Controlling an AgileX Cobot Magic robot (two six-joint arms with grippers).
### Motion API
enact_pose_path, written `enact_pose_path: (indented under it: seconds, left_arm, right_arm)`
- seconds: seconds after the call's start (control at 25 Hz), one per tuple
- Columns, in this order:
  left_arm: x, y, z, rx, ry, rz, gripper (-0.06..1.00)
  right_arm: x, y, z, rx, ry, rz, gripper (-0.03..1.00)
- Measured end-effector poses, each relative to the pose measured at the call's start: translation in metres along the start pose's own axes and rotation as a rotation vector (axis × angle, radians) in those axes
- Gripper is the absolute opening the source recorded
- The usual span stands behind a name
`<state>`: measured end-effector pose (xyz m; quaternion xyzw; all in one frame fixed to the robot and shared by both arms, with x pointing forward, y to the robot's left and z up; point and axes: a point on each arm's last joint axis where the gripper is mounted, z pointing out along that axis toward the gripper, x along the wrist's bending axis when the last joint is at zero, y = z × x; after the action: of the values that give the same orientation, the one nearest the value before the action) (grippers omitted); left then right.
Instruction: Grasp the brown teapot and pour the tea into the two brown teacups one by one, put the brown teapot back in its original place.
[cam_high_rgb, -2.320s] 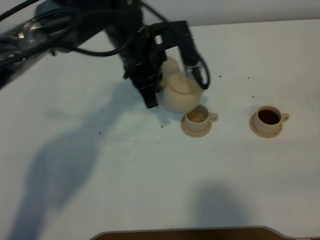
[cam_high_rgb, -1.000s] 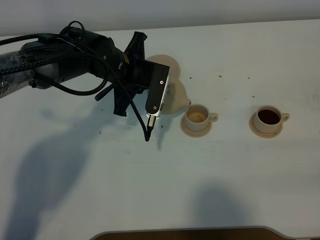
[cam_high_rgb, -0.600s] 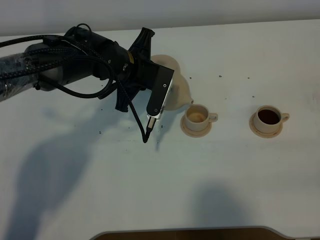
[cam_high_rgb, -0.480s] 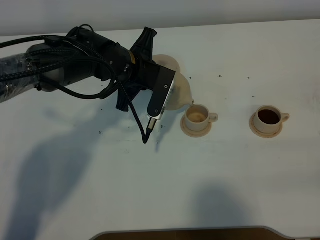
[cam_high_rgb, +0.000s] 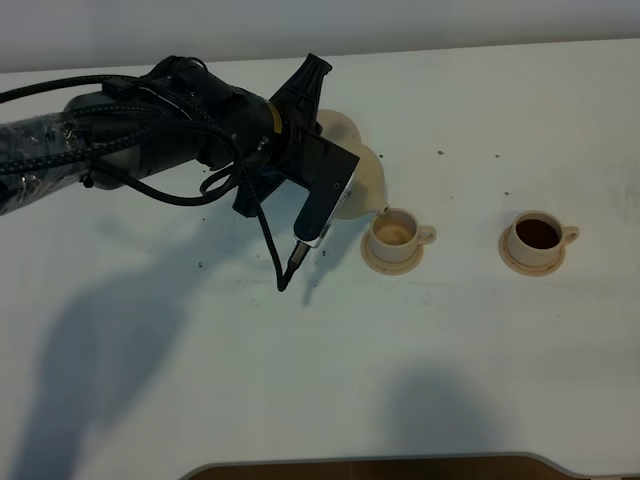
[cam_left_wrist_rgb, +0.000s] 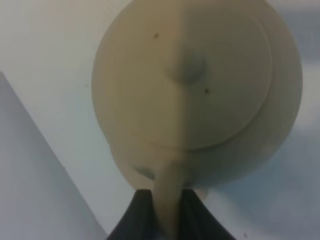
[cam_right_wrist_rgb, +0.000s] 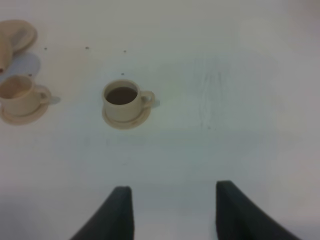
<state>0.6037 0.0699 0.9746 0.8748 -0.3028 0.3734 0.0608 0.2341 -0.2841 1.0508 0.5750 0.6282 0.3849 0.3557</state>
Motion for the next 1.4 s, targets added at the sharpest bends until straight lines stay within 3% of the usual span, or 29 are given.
enact_pose_path:
  seconds: [1.4]
  left_arm:
    - [0.008,0.014,-0.001,0.014,0.067,0.229,0.11]
  right_arm:
    - [0.000,0.000,0.000,0.000,0.000,0.000,0.40]
